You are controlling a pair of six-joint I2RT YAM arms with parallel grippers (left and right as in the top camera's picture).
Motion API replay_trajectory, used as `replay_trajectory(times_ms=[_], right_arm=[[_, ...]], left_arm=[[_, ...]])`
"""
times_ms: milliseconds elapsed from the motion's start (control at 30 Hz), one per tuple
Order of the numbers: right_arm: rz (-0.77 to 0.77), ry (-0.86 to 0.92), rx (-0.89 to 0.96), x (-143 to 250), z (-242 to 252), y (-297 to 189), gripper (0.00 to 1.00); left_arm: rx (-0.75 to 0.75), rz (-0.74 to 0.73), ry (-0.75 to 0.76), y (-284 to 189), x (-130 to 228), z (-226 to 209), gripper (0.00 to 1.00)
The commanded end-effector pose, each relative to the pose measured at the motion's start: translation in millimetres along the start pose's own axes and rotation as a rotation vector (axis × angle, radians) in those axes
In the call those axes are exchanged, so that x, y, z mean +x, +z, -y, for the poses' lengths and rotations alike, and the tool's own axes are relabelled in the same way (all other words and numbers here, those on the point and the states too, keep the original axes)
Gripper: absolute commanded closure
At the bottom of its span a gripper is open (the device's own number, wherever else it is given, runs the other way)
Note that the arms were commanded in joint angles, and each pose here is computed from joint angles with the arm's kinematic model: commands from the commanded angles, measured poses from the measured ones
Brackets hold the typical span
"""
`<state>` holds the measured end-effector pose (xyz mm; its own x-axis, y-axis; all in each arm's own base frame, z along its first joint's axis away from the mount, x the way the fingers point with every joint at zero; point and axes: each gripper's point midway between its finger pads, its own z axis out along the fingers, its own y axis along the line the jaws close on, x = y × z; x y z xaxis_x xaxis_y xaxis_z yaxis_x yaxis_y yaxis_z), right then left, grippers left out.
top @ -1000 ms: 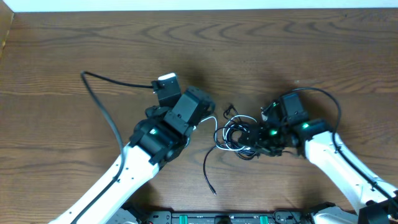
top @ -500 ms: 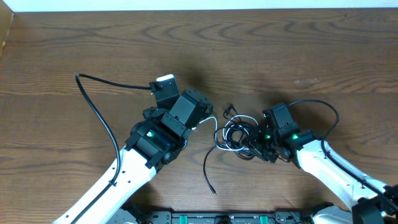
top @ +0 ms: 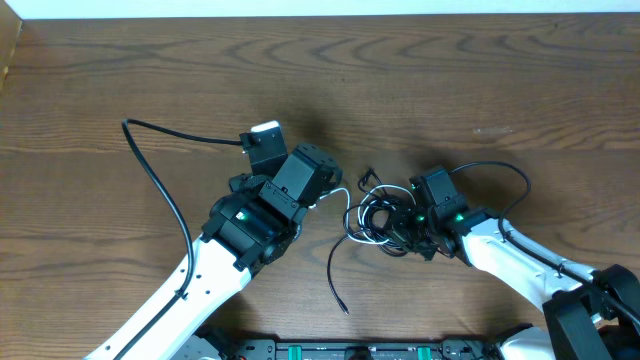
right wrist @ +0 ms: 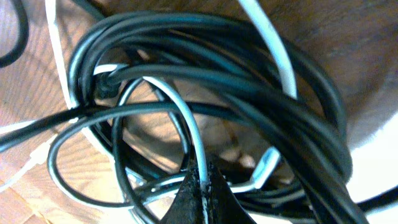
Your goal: Untangle cables
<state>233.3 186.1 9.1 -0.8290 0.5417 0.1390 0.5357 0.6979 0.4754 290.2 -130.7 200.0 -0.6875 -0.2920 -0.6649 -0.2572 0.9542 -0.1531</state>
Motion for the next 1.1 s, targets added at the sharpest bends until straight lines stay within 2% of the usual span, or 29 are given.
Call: replay_trajectory(times_ms=[0,67,133,300,400,567,767,833,1067], right_arm=[[0.037,-0.100,-0.088,-2,-20,-25,0.99],[0.085,-0.280,-0.326,0,-70,-85,0.99],[0.137,-0.405,-0.475,5,-97,-123,0.99],[0.245,-0.682,-0.787,32,-136,-206,0.99],[0.316,-0.810,-0.893,45,-147,-238,0.99],[0.370,-0.826,-0.908,43,-150,-247,0.99],[0.377,-0.801,-0.871,31,-150,-236,0.98],[0.372,-0.794,-0.865,28,-149,-234,0.98],[0.361,-0.788,-0.858,28,-148,-231,0.98]], left_arm=[[-0.007,0.008,0.007,-3,-3,-2,0.02],[-0.010,0.005,0.010,-3,-2,-3,0.02],[-0.010,0.005,0.009,-3,-3,-3,0.02],[-0.010,0.005,0.010,-3,-2,-3,0.02],[-0.009,0.003,0.009,-3,-2,-3,0.02],[0.073,-0.084,0.028,-4,13,11,0.02],[0.375,-0.220,0.364,-19,43,56,0.02],[0.432,-0.239,0.426,-23,49,63,0.02],[0.526,-0.249,0.445,-30,52,78,0.02]])
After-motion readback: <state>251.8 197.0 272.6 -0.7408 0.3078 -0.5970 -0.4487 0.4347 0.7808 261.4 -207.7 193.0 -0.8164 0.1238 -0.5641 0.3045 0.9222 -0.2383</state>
